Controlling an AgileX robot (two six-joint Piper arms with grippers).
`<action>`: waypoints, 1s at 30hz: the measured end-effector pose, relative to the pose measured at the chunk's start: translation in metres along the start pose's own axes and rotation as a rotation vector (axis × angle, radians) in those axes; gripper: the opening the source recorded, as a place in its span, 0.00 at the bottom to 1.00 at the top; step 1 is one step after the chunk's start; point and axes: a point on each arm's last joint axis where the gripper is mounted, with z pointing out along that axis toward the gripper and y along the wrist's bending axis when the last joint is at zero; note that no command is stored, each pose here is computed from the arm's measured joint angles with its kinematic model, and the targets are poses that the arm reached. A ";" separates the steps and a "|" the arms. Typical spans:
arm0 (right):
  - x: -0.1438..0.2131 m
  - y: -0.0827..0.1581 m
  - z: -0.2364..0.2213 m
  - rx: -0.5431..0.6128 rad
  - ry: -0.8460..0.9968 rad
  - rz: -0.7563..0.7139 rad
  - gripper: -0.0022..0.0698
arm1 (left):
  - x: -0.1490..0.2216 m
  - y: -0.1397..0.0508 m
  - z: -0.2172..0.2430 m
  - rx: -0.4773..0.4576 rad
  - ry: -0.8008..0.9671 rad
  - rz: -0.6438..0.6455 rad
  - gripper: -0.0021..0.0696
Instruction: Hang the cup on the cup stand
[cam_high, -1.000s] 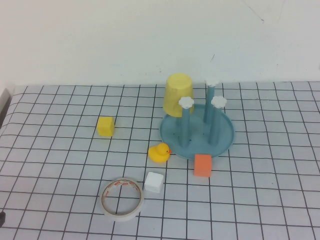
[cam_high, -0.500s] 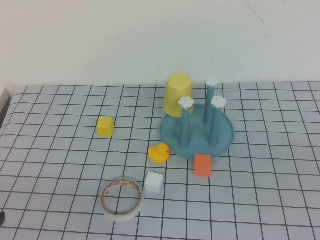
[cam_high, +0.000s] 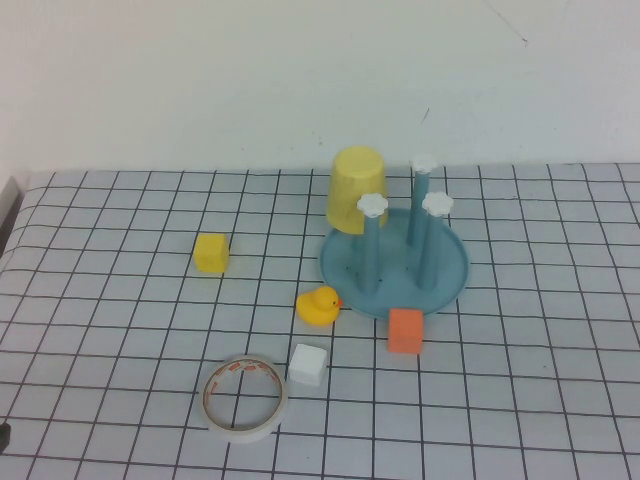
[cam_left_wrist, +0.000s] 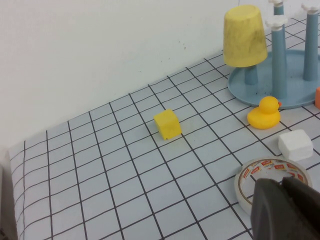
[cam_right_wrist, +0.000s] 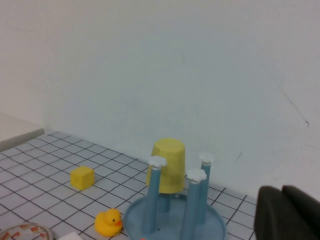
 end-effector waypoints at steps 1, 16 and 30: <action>0.000 -0.001 0.000 0.007 0.002 -0.003 0.03 | 0.000 0.000 0.000 0.000 0.000 0.000 0.03; 0.029 -0.008 -0.006 0.120 0.047 0.025 0.03 | 0.000 0.000 0.000 -0.001 0.002 0.000 0.03; 0.077 -0.019 -0.043 0.538 0.331 0.184 0.03 | 0.001 0.000 0.000 -0.003 0.007 0.000 0.03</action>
